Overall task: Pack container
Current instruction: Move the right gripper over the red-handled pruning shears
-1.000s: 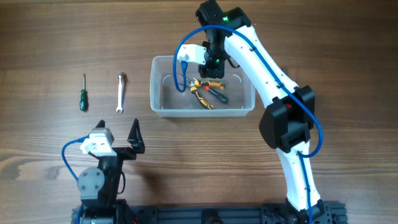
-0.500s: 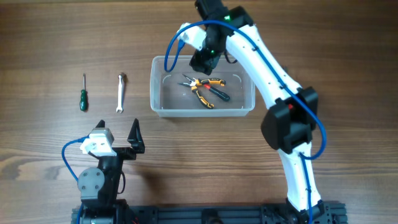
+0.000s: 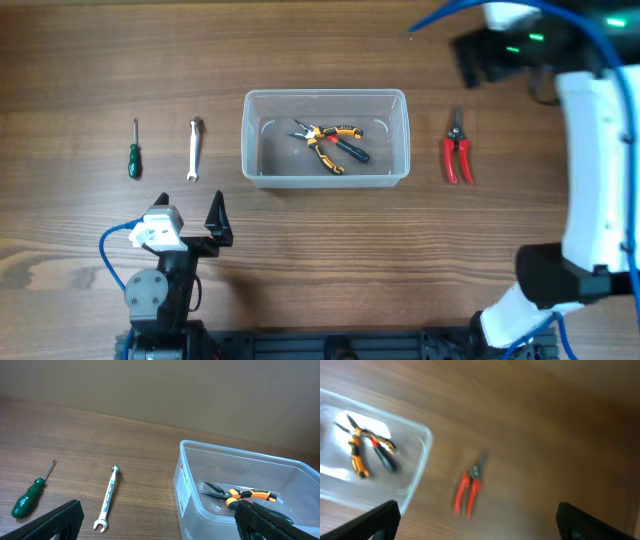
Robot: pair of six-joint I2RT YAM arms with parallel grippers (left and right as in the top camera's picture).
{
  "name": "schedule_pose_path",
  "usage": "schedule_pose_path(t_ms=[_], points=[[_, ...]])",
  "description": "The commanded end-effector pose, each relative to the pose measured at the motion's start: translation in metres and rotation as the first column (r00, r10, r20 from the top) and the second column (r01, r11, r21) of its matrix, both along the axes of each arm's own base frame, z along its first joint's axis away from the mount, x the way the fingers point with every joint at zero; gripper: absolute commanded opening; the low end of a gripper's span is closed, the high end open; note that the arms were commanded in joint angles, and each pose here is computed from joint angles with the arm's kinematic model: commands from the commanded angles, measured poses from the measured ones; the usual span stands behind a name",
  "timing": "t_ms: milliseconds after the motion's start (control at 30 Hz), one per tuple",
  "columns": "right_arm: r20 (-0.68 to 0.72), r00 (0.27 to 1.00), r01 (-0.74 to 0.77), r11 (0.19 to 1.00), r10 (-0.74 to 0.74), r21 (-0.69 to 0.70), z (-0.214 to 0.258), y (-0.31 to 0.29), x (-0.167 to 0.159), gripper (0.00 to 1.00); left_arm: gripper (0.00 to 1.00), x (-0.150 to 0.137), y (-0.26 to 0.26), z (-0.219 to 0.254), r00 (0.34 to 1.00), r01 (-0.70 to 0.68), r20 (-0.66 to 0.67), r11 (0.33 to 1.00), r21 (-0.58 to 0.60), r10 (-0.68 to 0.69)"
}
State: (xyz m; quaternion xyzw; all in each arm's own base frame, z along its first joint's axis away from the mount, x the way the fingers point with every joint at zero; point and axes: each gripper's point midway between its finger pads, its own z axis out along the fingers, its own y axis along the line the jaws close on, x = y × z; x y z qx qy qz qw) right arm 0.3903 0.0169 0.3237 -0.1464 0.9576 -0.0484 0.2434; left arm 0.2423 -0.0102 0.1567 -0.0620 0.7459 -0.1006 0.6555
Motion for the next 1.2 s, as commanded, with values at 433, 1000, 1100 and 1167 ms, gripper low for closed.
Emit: schedule_pose_path(t_ms=[433,1000,1100,1167], points=[[-0.297,0.942,0.195,0.974,-0.153,0.117,-0.162,-0.04,0.004,1.0,1.0,0.0,0.002,-0.001,1.0,-0.011,0.0,1.0,-0.013,0.011],[-0.333,0.931,0.182,0.981,-0.151,0.063,-0.254,-0.057,-0.011,1.0,1.0,0.0,0.002,-0.001,1.0,-0.011,0.001,1.0,-0.012,0.011],[-0.328,0.933,0.181,0.982,-0.152,0.059,-0.255,-0.069,-0.011,1.0,1.0,0.0,0.002,-0.002,1.0,-0.011,0.0,1.0,-0.013,0.011],[-0.325,0.939,0.143,0.988,-0.116,0.061,-0.255,-0.075,-0.011,0.99,1.0,0.0,0.002,-0.001,1.0,-0.011,0.0,1.0,-0.013,0.011]])
